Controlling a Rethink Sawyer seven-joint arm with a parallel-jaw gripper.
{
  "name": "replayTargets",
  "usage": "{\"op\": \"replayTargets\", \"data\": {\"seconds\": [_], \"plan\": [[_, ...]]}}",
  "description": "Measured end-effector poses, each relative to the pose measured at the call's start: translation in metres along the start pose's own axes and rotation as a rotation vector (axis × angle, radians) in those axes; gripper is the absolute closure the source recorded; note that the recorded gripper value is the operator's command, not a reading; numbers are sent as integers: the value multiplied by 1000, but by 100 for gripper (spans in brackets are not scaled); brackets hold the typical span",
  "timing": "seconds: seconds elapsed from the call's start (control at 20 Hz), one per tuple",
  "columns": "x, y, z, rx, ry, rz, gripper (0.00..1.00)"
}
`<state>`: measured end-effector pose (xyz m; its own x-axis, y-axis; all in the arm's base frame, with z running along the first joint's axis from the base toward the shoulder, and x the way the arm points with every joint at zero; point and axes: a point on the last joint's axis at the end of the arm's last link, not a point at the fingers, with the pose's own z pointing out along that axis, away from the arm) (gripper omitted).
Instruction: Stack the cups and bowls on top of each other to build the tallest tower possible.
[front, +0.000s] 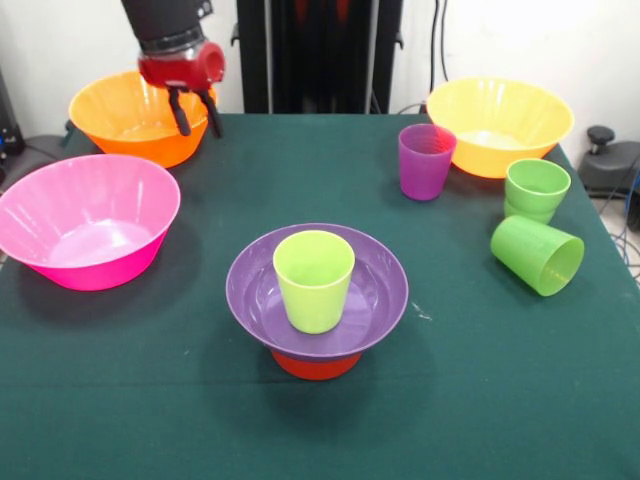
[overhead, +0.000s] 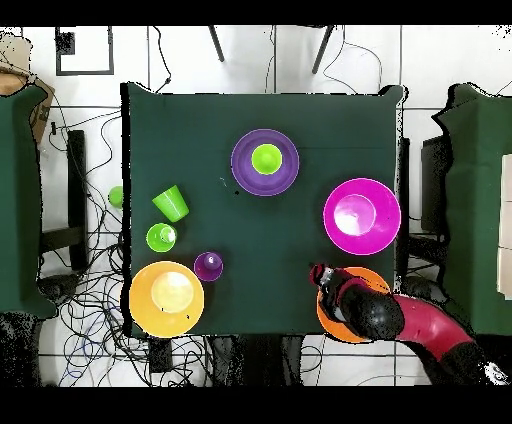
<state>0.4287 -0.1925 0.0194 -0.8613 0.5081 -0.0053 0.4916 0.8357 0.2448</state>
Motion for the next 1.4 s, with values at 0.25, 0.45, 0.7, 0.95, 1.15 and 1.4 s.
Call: {"op": "replayTargets", "data": {"seconds": [0.25,0.45,0.7,0.95,1.15,1.4], "plan": [[9,7,17,-31,25,-1,0],[12,2,19,-40,32,18,0],[10,-11,18,-56,26,54,0],[3,-26,7,-62,15,81,0],[-10,-40,-15,-31,-27,82,0],[-15,-46,-25,4,-57,45,0]]}}
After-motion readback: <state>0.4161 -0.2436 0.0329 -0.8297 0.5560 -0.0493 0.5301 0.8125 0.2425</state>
